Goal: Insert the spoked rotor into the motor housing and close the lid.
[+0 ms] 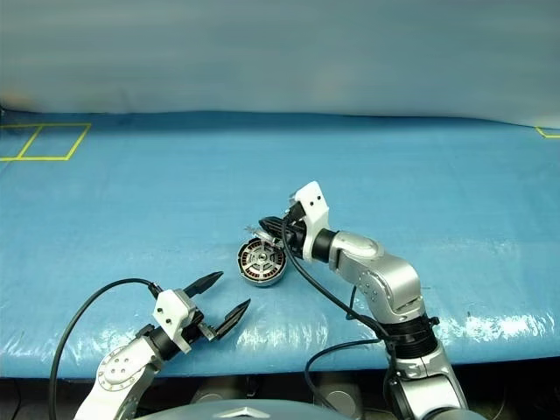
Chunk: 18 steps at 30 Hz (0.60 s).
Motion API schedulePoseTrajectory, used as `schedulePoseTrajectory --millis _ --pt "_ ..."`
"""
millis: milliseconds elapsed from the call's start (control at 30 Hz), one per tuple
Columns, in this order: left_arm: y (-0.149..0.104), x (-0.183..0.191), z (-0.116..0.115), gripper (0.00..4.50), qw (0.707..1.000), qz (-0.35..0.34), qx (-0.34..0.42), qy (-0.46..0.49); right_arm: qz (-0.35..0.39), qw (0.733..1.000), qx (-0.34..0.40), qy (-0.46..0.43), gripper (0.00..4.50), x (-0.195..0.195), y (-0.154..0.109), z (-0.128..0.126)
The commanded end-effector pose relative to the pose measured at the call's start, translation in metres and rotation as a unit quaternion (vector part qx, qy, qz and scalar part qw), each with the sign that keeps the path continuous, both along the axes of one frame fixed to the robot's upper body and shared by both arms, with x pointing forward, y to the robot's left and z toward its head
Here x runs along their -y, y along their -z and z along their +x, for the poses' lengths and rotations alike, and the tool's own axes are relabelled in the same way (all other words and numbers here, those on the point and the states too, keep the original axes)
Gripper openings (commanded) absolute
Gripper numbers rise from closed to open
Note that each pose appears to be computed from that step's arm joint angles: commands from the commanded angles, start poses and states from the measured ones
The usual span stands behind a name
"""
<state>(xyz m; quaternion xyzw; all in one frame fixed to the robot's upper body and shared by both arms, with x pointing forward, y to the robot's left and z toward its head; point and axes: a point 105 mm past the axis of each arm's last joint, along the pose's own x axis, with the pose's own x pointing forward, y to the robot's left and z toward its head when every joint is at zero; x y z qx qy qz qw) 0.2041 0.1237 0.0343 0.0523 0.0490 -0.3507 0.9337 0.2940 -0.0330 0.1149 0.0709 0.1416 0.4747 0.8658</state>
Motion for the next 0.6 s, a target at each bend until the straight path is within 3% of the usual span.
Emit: schedulePoseTrajectory --millis 33,400,533,600 --pt "-0.003 -0.001 -0.001 4.50 1.000 -0.003 0.010 -0.001 0.016 0.999 -0.011 -0.029 0.02 -0.006 -0.001 -0.012" --pt "-0.002 -0.003 -0.001 4.50 1.000 0.000 0.008 -0.003 -0.006 0.996 -0.072 -0.044 0.02 -0.020 0.040 -0.037" --pt "-0.002 -0.003 -0.001 4.50 1.000 0.000 0.008 -0.003 -0.010 0.997 -0.063 -0.045 0.02 -0.022 0.038 -0.041" --pt "-0.003 -0.004 -0.001 4.50 1.000 0.000 0.009 -0.005 0.005 0.999 -0.020 -0.046 0.02 -0.020 0.018 -0.041"
